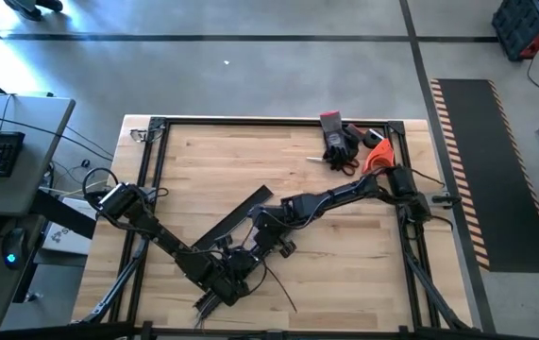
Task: Ziptie cables
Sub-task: Close the black cable duct with the black cable duct cover
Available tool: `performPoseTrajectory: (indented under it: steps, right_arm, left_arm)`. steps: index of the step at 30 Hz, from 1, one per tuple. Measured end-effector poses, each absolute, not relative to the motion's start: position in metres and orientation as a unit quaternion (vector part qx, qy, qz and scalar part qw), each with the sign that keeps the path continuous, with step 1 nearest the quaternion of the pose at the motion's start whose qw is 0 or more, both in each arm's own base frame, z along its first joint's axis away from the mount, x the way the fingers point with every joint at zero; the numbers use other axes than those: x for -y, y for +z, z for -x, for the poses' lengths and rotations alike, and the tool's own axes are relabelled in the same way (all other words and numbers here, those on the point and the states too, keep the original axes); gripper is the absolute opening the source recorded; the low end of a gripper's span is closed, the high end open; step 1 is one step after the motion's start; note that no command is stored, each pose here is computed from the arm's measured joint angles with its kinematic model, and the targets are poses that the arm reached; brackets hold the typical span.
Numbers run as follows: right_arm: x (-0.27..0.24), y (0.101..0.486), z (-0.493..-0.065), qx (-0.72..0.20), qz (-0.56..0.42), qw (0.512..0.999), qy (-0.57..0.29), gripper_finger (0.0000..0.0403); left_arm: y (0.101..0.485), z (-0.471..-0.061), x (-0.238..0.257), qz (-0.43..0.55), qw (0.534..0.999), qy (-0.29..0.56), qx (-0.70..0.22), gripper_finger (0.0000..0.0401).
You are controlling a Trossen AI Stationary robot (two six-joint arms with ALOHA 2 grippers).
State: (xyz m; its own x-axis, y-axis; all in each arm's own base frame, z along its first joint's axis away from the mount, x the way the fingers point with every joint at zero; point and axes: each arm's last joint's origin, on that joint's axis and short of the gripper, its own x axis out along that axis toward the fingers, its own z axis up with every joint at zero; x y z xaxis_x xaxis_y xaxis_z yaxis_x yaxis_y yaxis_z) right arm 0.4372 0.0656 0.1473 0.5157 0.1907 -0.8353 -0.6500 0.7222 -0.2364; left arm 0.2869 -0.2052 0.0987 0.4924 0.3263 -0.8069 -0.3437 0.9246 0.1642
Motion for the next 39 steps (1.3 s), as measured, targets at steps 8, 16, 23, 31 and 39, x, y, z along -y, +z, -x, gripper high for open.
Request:
performPoseTrajectory:
  steps: [8,16,23,31,39]
  right_arm:
    - [-0.049,0.146,-0.434,-0.438,0.155,0.832,0.303,0.0001]
    - [-0.036,0.145,-0.431,-0.453,0.074,0.826,0.328,0.0001]
    - [-0.039,0.135,-0.430,-0.461,0.049,0.810,0.360,0.0001]
    - [-0.035,0.125,-0.433,-0.463,-0.006,0.808,0.365,0.0009]
    - [-0.032,0.134,-0.439,-0.471,0.013,0.808,0.353,0.0119]
  left_arm:
    - [0.099,-0.287,0.206,-0.029,0.864,0.169,-0.472,0.0106]
    - [0.099,-0.288,0.206,-0.053,0.865,0.156,-0.474,0.0105]
    - [0.099,-0.288,0.206,-0.060,0.865,0.151,-0.475,0.0105]
    - [0.099,-0.289,0.209,-0.071,0.868,0.129,-0.475,0.0105]
    - [0.099,-0.289,0.210,-0.070,0.868,0.129,-0.474,0.0105]
